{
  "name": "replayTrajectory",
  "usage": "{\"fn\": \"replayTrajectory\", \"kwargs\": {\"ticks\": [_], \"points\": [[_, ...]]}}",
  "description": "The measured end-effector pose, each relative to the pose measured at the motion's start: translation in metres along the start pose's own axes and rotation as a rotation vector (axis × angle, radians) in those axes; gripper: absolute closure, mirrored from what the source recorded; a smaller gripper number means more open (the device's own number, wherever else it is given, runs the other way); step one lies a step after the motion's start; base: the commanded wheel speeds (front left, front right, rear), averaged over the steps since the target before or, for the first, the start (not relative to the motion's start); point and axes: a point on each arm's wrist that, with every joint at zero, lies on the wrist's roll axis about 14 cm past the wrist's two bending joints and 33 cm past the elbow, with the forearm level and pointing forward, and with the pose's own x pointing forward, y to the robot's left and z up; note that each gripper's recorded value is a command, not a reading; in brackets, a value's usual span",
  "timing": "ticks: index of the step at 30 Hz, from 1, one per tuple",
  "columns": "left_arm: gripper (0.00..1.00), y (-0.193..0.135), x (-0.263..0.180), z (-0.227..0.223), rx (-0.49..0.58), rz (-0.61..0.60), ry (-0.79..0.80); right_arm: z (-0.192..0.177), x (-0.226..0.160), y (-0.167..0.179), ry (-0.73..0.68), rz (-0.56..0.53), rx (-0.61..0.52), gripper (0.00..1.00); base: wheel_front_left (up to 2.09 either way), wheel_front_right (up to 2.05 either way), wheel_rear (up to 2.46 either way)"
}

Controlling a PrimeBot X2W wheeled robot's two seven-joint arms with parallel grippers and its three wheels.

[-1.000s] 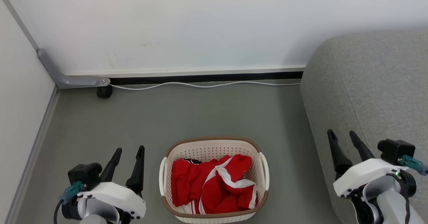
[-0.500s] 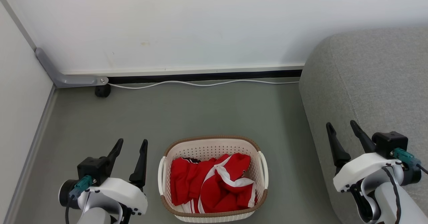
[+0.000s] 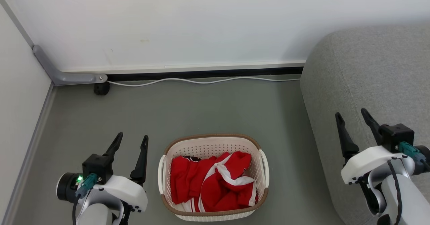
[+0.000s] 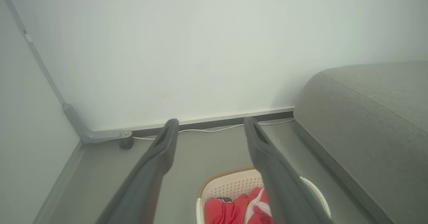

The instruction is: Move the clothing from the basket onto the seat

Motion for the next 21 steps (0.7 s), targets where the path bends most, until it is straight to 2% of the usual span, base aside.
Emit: {"fn": "replayTrajectory", "kwargs": {"ticks": [10, 21], "points": [[0.0, 0.013, -0.001, 0.0, -0.014, 0.048, -0.002, 0.011, 0.003, -0.014, -0.04, -0.061, 0.022, 0.0, 0.0, 0.0, 0.0], [0.0, 0.015, -0.002, -0.001, -0.021, 0.058, -0.001, 0.011, 0.002, -0.015, -0.043, -0.071, 0.029, 0.0, 0.0, 0.0, 0.0]]}}
